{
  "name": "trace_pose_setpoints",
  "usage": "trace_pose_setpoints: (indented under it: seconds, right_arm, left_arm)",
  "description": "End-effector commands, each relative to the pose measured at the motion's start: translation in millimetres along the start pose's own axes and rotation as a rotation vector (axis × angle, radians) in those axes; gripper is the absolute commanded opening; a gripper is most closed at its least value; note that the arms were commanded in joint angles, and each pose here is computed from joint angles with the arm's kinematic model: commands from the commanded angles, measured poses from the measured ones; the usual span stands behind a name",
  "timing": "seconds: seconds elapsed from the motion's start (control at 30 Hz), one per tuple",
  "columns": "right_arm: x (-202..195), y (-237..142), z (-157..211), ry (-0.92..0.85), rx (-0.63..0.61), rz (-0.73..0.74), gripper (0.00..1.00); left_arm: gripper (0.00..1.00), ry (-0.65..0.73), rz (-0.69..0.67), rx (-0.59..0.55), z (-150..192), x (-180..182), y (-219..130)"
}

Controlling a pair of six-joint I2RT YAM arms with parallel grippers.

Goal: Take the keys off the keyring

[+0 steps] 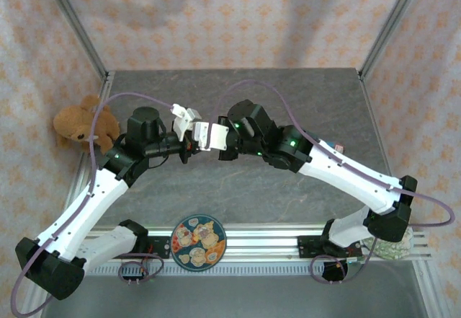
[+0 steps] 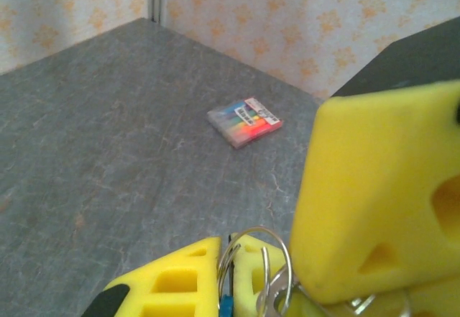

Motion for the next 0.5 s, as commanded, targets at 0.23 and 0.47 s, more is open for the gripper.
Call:
trace_pose_setpoints:
  seconds: [0.23,0.47]
  right_arm:
    - [62,38,-40,0.260,-0.277,-0.136,0.00]
    - [62,41,-38,0.311,-0.304,-0.087,0.00]
  left_arm:
    - [0.00,0.085,-0.140,-0.328,-39,6,-6]
    - [0.00,0.087,-0.131,-0.329,-37,3,-7]
Point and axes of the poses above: each hand's point on the last joint's axis, 136 mm out from that joint toward the fingers, its own y axis out along the fingers, its own x axis along the line the jaws close on, z = x × y, the point moved 8 cm from there along -y, back along the fingers, and after that the axes turned 1 degree about y, right-handed, at the moved point
